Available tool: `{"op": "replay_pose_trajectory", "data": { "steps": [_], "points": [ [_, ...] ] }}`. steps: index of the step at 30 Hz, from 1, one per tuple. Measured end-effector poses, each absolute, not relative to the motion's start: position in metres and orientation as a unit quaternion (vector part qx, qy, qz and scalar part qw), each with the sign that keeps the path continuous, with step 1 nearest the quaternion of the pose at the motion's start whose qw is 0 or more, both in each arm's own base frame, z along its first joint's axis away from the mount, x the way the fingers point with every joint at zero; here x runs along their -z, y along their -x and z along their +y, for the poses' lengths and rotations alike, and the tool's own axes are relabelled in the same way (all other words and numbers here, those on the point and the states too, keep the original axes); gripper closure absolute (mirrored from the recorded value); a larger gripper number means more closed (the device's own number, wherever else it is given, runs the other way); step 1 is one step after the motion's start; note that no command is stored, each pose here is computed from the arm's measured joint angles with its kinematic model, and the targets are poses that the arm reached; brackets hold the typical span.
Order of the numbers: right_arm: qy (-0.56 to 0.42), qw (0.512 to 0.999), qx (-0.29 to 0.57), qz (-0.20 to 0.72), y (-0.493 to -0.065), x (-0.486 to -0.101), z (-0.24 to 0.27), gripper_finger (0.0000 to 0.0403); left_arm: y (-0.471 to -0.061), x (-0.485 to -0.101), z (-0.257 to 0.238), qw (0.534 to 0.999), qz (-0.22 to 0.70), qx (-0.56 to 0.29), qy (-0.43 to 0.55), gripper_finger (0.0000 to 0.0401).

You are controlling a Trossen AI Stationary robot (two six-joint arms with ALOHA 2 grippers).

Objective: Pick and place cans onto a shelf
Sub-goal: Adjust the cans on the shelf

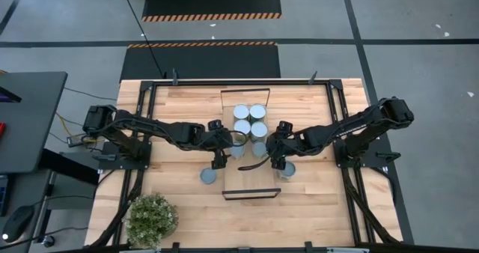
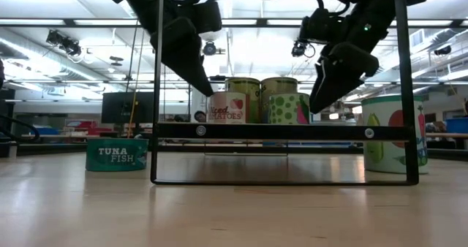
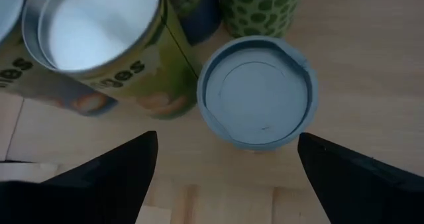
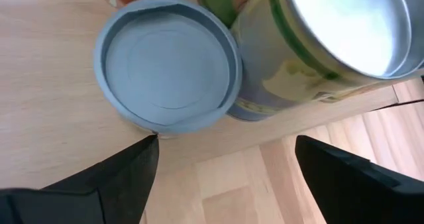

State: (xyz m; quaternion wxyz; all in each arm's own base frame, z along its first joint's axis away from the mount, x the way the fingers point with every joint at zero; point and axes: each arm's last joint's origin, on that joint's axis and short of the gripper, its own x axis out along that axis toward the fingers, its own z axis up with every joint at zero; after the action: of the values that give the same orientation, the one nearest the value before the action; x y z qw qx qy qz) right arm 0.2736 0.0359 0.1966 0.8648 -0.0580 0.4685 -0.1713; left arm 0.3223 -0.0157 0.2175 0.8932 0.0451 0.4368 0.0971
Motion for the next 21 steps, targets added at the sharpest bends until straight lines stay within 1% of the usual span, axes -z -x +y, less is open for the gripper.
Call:
{"op": "replay_pose_trajectory", "data": {
  "steps": [8, 14, 19, 21],
  "points": [
    [0.051, 0.843, 0.183, 0.503, -0.256, -0.203, 0.035, 0.0041, -0.319, -0.22, -0.016, 0.891, 0.442, -0.088, -0.054, 0.0031],
    [0.048, 0.846, 0.184, 0.498, -0.256, -0.204, 0.035, 0.0041, -0.322, -0.198, -0.016, 0.866, 0.489, -0.088, -0.059, 0.0031],
    [0.046, 0.849, 0.178, 0.495, -0.257, -0.203, 0.04, 0.0041, -0.328, -0.19, -0.014, 0.863, 0.484, -0.118, -0.083, 0.0031],
    [0.046, 0.85, 0.178, 0.494, -0.256, -0.203, 0.041, 0.0041, -0.331, -0.191, -0.014, 0.869, 0.472, -0.122, -0.083, 0.0031]
  ]
}}
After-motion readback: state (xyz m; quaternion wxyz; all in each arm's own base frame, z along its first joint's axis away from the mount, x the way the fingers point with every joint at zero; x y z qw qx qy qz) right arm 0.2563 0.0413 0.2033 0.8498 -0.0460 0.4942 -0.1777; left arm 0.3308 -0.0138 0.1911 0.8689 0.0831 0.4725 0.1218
